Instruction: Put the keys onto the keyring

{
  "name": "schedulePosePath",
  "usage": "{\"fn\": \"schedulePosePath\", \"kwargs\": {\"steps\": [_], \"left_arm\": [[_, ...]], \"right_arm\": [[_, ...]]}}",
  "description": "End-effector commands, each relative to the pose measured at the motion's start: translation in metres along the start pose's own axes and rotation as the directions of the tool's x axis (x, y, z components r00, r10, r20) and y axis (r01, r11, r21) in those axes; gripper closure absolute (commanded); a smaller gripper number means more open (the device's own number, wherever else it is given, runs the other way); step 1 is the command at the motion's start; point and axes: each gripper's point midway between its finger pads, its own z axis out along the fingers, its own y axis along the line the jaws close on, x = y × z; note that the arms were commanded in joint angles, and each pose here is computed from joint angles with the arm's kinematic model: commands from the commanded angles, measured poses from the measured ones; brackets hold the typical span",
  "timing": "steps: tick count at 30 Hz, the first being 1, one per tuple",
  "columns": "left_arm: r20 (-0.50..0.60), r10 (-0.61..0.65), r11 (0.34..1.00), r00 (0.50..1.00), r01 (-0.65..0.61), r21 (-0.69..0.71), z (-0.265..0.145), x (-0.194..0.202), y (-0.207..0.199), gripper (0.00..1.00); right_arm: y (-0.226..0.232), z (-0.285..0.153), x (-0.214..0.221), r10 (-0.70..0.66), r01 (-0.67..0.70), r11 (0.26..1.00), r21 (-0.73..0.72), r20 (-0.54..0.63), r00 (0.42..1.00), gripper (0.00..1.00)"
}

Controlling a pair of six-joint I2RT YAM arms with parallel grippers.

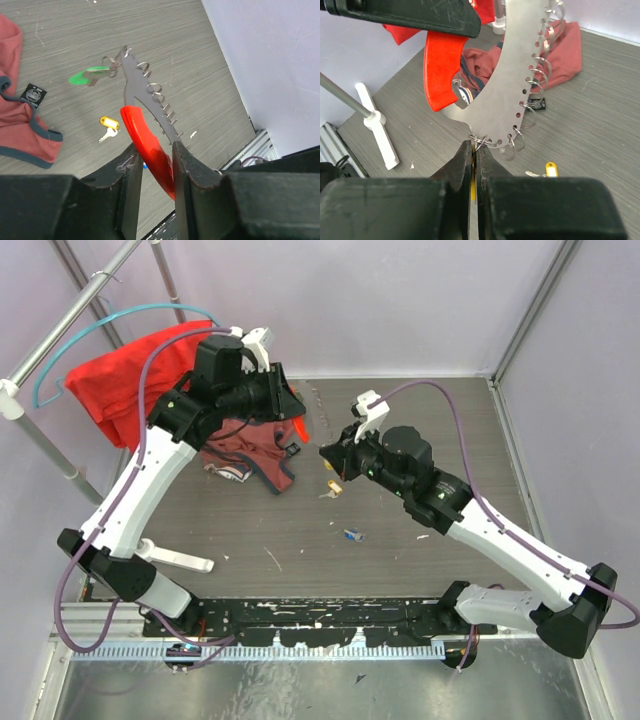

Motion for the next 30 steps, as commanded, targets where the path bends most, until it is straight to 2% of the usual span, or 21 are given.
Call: {"fn": "schedulePosePath", "kwargs": {"steps": [1,11,16,17,24,30], "left_arm": [[0.078,0.0,0.999,0.997,-0.004,0.046,-0.008,-0.014,-0.009,0.62],[0.076,-0.006,0.997,0.997,0.001,0.072,-0.009,-0.007,-0.005,0.52],[0.071,-0.007,0.996,0.997,0.0,0.094,-0.014,-0.002,-0.005,0.47],[0.068,-0.008,0.995,0.998,0.001,0.097,-0.015,0.0,-0.004,0.46],[0.037,-0.009,0.993,0.999,0.004,0.118,-0.026,0.018,0.002,0.41],[0.067,0.068,0.991,0.995,-0.075,0.11,-0.039,0.023,0.007,0.33]], "right_arm": [[-0.013,-0.012,-0.025,-0.076,0.075,0.993,0.095,0.007,0.997,0.99],[-0.035,-0.029,-0.036,-0.324,0.33,0.929,0.167,-0.06,0.944,0.99],[-0.044,-0.037,-0.042,-0.49,0.495,0.852,0.169,-0.077,0.869,0.99],[-0.05,-0.04,-0.047,-0.513,0.518,0.83,0.205,-0.083,0.854,0.99],[-0.063,-0.05,-0.065,-0.619,0.618,0.738,0.272,-0.092,0.78,0.99],[-0.057,-0.059,-0.078,-0.762,0.759,0.613,0.22,-0.086,0.641,0.99]]}}
